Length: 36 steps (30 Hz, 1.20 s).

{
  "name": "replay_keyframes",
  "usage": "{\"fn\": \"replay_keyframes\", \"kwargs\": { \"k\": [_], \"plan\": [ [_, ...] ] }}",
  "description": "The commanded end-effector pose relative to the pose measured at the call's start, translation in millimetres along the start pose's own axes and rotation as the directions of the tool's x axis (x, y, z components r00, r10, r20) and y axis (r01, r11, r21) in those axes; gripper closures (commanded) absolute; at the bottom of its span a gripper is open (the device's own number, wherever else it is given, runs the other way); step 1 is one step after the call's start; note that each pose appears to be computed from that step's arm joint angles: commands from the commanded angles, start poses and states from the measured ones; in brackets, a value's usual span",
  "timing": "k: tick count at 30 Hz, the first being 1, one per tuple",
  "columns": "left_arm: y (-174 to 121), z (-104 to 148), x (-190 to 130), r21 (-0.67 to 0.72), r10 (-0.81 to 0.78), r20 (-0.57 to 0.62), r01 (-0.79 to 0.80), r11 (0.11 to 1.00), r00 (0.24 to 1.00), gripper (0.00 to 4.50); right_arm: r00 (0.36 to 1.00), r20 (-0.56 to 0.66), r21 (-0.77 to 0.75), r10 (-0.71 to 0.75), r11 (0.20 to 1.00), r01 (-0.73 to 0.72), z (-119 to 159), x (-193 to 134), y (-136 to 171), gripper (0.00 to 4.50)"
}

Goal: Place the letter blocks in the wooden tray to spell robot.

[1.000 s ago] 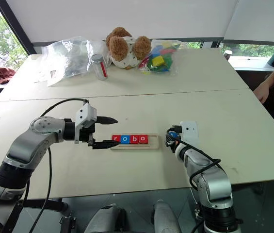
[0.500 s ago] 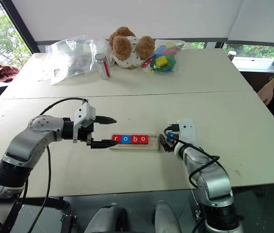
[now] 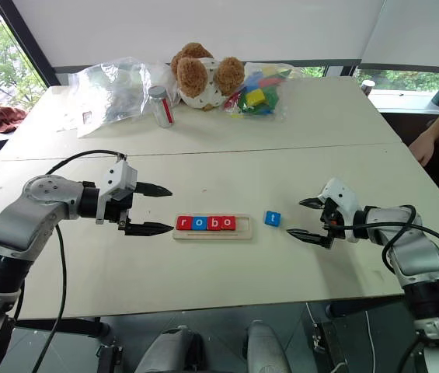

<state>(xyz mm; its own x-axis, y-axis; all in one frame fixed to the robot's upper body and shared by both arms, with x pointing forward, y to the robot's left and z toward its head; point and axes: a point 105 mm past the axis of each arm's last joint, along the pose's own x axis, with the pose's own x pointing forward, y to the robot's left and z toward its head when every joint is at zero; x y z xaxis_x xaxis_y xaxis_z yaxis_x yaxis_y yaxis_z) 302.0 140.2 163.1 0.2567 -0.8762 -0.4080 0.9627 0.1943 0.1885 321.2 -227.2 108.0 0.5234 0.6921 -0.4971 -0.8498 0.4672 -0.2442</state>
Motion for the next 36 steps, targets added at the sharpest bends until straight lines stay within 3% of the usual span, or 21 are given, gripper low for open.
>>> {"fn": "replay_keyframes", "kwargs": {
  "k": [1, 10, 13, 18, 26, 36],
  "plan": [
    [3, 4, -11, 0.024, 0.044, -0.004, -0.044, 0.999, 0.999, 0.00, 0.998, 0.021, -0.063, 0.052, 0.997, -0.050, 6, 7, -3, 0.06],
    [-3, -3, -15, 0.005, 0.056, -0.028, -0.056, 0.998, 0.998, 0.00, 0.994, 0.054, -0.038, 0.100, 0.994, -0.098, 6, 28, -4, 0.06],
    [-3, -2, -15, 0.006, 0.060, -0.027, -0.059, 0.998, 0.998, 0.00, 0.993, 0.068, -0.028, 0.098, 0.995, -0.097, 7, 30, -5, 0.80],
    [-1, -6, -14, 0.012, 0.063, -0.042, -0.063, 0.998, 0.997, 0.00, 0.990, 0.092, -0.043, 0.106, 0.994, -0.102, 15, 29, -1, 3.39],
    [1, -10, -14, 0.028, 0.055, -0.067, -0.053, 0.998, 0.996, 0.00, 0.962, 0.104, -0.194, 0.253, 0.954, -0.230, 74, 29, 24, 3.41],
    [2, -8, -8, 0.031, 0.055, -0.047, -0.053, 0.998, 0.997, 0.00, 0.945, -0.054, -0.283, 0.322, 0.903, -0.324, 64, 45, 33, 3.41]
  ]
}}
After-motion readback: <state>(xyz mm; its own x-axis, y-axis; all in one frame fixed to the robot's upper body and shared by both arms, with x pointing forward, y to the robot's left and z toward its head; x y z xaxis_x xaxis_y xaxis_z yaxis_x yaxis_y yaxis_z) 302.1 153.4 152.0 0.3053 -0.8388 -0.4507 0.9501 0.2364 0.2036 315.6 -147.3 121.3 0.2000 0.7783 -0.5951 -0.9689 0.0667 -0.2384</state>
